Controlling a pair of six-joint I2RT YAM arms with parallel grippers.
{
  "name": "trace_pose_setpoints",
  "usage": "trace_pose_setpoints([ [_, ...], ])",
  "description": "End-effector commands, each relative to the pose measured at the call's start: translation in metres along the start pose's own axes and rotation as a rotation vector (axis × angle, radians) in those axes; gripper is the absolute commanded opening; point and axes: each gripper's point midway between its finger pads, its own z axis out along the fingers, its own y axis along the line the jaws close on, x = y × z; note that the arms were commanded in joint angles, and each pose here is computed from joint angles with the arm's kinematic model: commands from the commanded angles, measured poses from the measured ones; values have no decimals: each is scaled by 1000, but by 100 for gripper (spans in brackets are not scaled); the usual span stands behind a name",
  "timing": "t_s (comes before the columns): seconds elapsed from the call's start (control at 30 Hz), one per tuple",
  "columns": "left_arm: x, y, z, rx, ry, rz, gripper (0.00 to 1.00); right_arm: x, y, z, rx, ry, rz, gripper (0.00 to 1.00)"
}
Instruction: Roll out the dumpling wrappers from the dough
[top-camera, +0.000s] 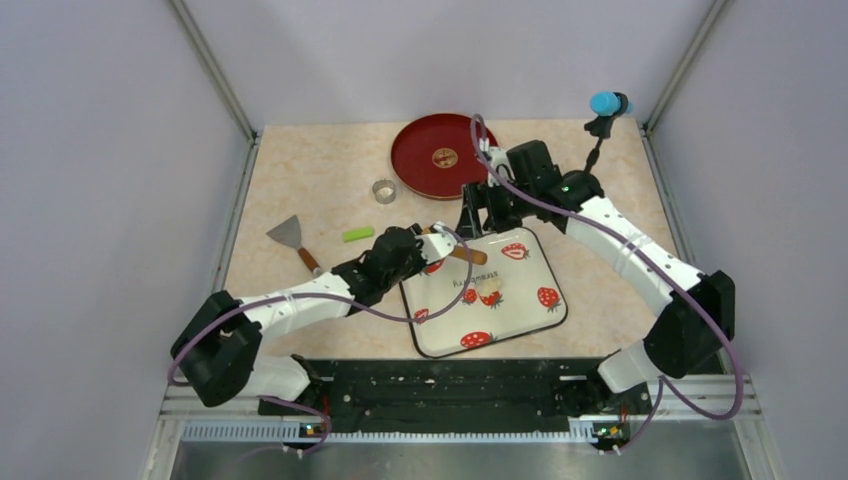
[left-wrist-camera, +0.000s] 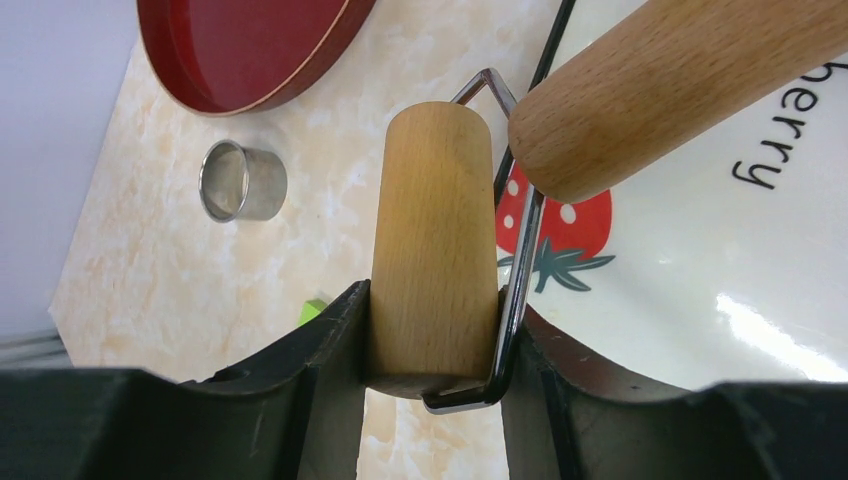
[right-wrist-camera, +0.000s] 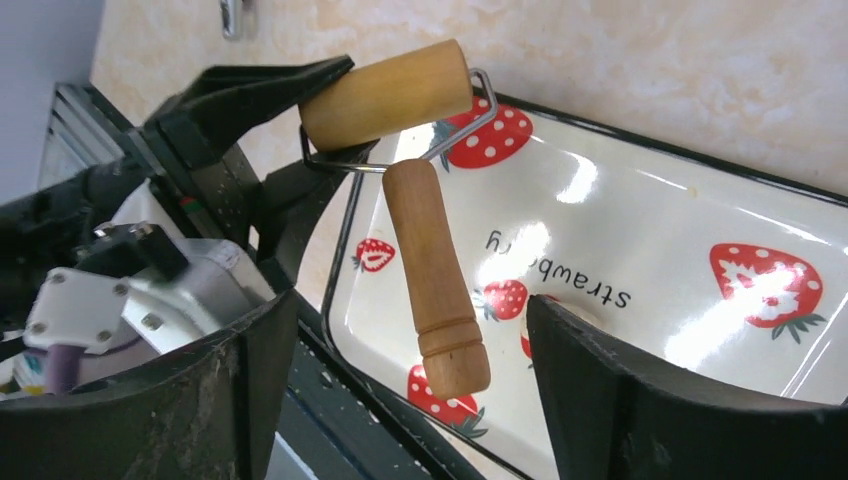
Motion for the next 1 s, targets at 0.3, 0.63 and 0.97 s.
trace_pose_setpoints([
  [0.3,-45,65,-33,-274,-138,-202,0,-55,-18,-51,-165,-246,348,91],
  [0.63,-45,108,-56,-490,-89,-249,0,-66,-3,-34,-343,-218,492,96],
  [0.97,-45,112,-61,-508,-88,-247,0,-69,23,7,-404,-121,509,92],
])
